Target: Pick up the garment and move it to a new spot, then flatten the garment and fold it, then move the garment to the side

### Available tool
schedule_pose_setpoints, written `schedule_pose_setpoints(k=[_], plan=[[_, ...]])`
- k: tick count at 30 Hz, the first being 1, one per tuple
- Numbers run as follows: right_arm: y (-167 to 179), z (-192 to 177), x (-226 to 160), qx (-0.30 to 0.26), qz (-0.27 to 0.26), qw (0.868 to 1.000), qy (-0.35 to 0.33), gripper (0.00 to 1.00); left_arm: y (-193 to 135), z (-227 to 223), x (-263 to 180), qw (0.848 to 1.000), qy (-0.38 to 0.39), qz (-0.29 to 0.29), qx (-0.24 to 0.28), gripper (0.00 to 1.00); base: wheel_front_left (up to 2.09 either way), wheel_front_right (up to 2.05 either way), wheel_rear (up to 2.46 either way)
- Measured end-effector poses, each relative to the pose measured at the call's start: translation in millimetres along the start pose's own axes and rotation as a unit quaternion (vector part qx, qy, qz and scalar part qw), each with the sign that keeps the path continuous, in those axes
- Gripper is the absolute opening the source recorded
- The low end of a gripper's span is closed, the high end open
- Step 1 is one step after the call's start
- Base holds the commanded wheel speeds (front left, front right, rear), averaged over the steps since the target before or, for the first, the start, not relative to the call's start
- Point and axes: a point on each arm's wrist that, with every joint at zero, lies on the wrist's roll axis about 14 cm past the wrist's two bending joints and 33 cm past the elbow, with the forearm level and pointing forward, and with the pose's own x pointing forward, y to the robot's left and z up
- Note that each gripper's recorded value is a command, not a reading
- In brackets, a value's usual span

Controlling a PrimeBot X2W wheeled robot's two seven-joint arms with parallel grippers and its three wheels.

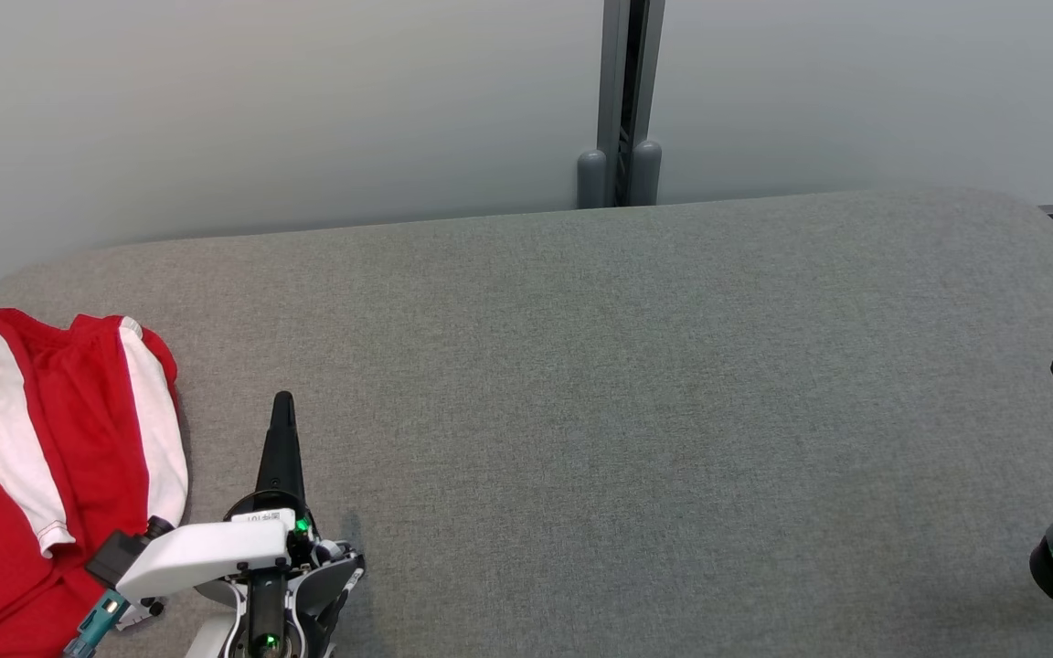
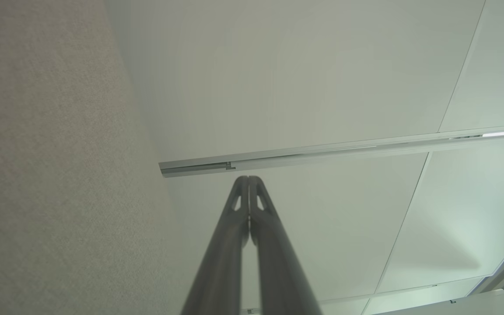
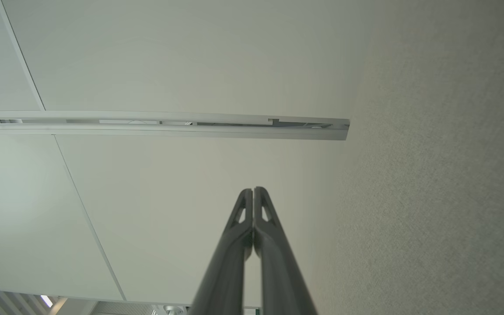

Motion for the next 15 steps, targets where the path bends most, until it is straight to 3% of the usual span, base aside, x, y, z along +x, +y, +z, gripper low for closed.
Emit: schedule_pose_setpoints(k=[6,7,11,15], plan=[[0.0,-0.1,0.0,0.0,0.0,1.0,0.0,0.0,0.0,0.0,0.0,1.0,0.0,0.0,0.0,0.0,0.0,0.0,0.0],[-2.9,-1.2,-0.9,0.002,-0.003,1.0,0.0,1.0,2.8,0.0,-1.1,1.0,0.0,0.004,0.0,1.0,0.0,0.0,0.0],[-24.6,-9.4,-10.4,0.015,-0.031,0.999,0.0,1.0,23.4,1.1,-11.9,0.999,-0.001,0.034,0.003,1.0,0.0,0.0,0.0],[-21.3,-8.9,-10.7,-0.002,-0.028,1.0,-0.01,1.0,21.2,2.0,-12.1,1.0,-0.003,0.03,0.002,1.0,0.0,0.0,0.0]])
